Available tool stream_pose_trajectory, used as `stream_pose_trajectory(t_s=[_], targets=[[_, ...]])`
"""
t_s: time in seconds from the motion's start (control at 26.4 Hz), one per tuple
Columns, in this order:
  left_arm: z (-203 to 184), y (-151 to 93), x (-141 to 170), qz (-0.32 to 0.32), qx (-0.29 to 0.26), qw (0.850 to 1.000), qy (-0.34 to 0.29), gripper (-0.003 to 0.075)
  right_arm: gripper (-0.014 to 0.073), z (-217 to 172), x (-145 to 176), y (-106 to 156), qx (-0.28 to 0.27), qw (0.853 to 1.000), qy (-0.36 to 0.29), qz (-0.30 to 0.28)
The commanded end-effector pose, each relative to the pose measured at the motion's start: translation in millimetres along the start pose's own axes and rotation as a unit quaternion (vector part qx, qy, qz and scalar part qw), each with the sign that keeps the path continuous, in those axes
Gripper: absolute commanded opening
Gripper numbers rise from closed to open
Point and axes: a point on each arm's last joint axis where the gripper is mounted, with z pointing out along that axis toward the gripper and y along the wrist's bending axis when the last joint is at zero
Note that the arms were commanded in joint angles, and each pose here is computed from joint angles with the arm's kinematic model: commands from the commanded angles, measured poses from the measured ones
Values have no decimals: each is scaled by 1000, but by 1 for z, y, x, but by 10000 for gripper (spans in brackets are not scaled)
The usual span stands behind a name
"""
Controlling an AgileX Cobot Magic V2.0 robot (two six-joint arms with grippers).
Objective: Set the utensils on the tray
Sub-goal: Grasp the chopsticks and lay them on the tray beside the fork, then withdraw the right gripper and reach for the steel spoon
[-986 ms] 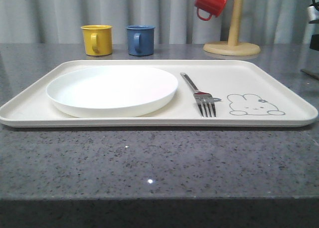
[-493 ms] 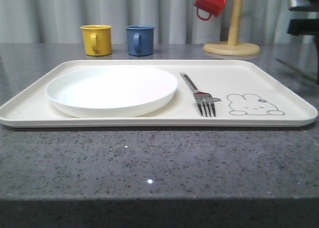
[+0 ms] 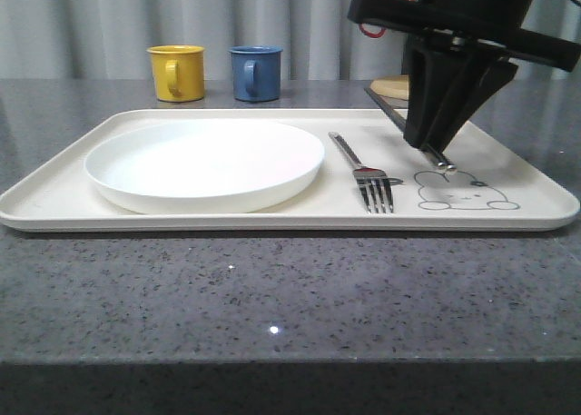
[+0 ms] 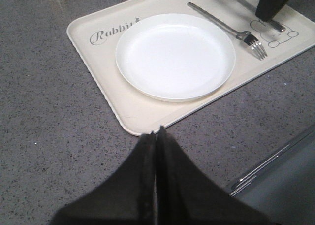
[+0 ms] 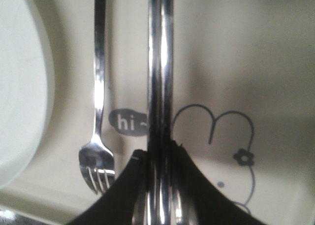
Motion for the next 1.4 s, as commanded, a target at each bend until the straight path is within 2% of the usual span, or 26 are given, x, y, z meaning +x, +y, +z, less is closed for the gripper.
stream_pose_trajectory(t_s=[0.0,0.11,0.19,0.34,0.42,0.61,0.72,0.87,0.99,1.21,1.37], targets=[[-5,-1,-12,-3,6,999,-45,-18,15,-10,-6,7,-18,999,-34,26],[-5,-1,-12,-3,6,999,-45,-18,30,-4,-7,6,-14,999,-24,32],[-5,-1,-12,-3,6,999,-45,-18,74,-4,-7,6,-14,999,-24,32],[-5,-1,-12,-3,6,999,-45,-18,256,-4,-7,5,-13,999,-23,32],[-5,-1,-12,-3,6,999,-45,-18,314,-5,-6,5,-7,999,-23,26],[-5,-1,-12,-3,6,999,-45,-18,318,-41,1,3,16,994,-82,-65],[-5,-1,-12,-3,6,999,-45,-18,318,-73,11,-7,67,985,-125,-99],[-5,-1,-12,-3,6,999,-45,-18,318,-105,18,-42,144,976,-141,-79],[-5,-1,-12,-3,6,999,-46,-18,318,-117,17,-79,175,975,-128,-43],[-5,-1,-12,-3,6,999,-46,-18,316,-125,11,-146,208,971,-115,13],[-5,-1,-12,-3,6,999,-46,-18,316,-115,-1,-171,196,971,-126,49]])
